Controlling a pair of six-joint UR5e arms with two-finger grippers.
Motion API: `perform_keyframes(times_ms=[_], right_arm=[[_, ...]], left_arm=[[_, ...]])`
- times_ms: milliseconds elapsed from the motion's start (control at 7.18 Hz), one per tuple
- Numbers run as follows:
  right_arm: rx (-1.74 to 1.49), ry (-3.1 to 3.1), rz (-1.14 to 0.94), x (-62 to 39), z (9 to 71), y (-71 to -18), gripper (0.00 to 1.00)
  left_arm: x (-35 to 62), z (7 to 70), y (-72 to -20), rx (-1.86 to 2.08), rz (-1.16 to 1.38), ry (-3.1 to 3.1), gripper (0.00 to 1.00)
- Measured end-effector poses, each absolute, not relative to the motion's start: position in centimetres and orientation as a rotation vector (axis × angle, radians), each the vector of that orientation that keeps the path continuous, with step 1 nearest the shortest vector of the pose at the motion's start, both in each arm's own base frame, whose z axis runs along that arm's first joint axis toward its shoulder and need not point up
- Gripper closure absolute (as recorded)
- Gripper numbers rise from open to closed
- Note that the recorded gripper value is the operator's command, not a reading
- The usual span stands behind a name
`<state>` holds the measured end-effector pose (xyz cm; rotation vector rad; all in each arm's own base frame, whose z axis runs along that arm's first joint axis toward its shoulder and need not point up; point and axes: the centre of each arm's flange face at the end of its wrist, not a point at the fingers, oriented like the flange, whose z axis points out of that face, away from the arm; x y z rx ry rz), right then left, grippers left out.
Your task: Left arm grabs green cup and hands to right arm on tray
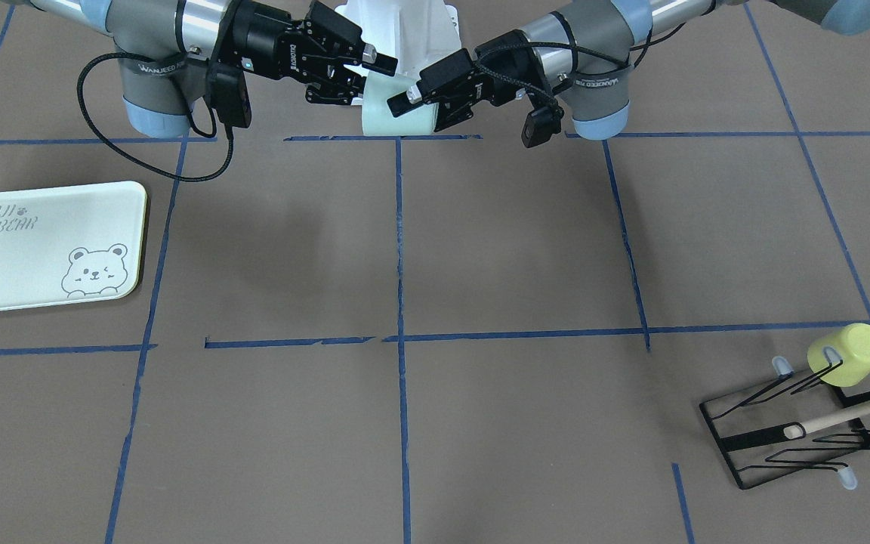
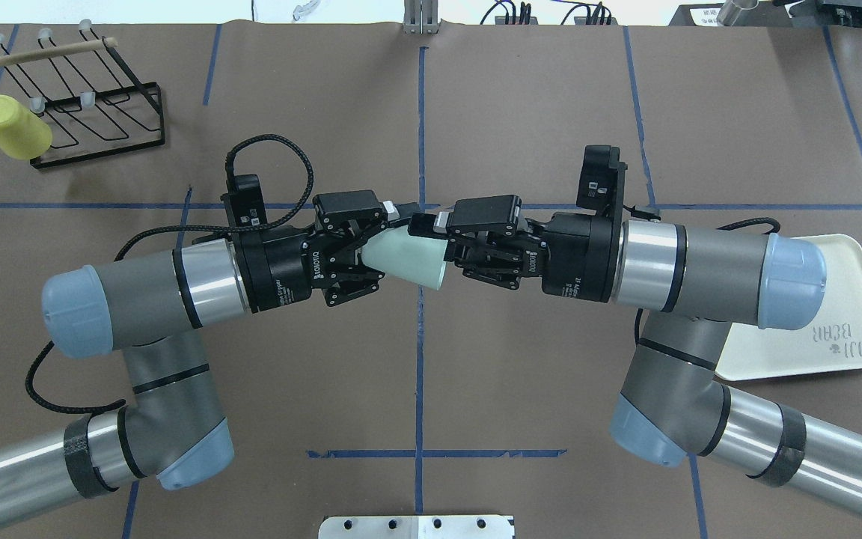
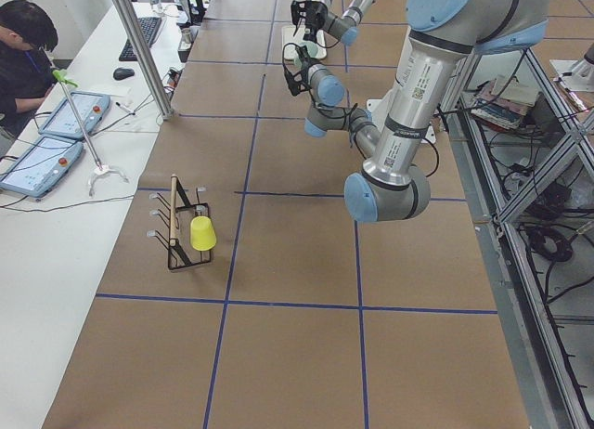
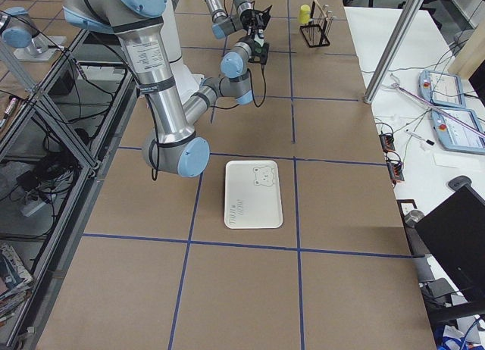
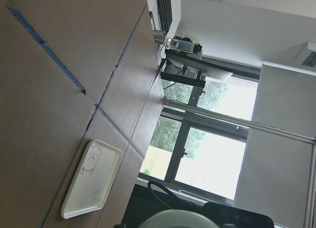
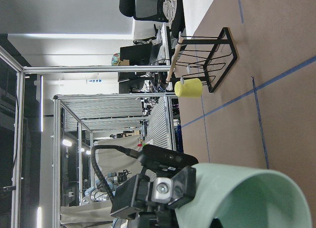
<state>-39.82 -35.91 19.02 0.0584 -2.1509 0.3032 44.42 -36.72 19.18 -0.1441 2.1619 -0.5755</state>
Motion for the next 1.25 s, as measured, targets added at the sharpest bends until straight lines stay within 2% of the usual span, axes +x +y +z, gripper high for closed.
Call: perform_keyframes(times_ms=[139, 279, 418, 836, 975, 1114, 1254], right_arm=[[0.057, -2.15, 0.303, -39.86, 19.06, -35.87, 0.51], [0.055, -2.149, 0.302, -39.95, 19.1, -35.79, 0.57], [0.053, -2.148, 0.3, -40.08, 19.13, -35.69, 0.68], [0.047, -2.146, 0.296, -40.38, 19.23, -35.41, 0.7], [0.048, -2.146, 0.294, -40.38, 19.24, -35.39, 0.72], [0.048, -2.145, 0.294, -40.4, 19.25, -35.37, 0.86], [0.049, -2.145, 0.293, -40.41, 19.26, -35.37, 0.98]], left_arm=[[44.42, 19.2, -36.72, -0.145, -0.576, 2.162, 0.57], [44.41, 19.23, -36.71, -0.145, -0.576, 2.162, 0.57], [44.4, 19.25, -36.71, -0.145, -0.576, 2.162, 0.57], [44.4, 19.26, -36.71, -0.145, -0.576, 2.162, 0.57], [44.4, 19.26, -36.71, -0.145, -0.576, 2.162, 0.51], [44.4, 19.26, -36.7, -0.145, -0.576, 2.162, 0.01], [44.41, 19.27, -36.71, -0.144, -0.576, 2.161, 0.0]])
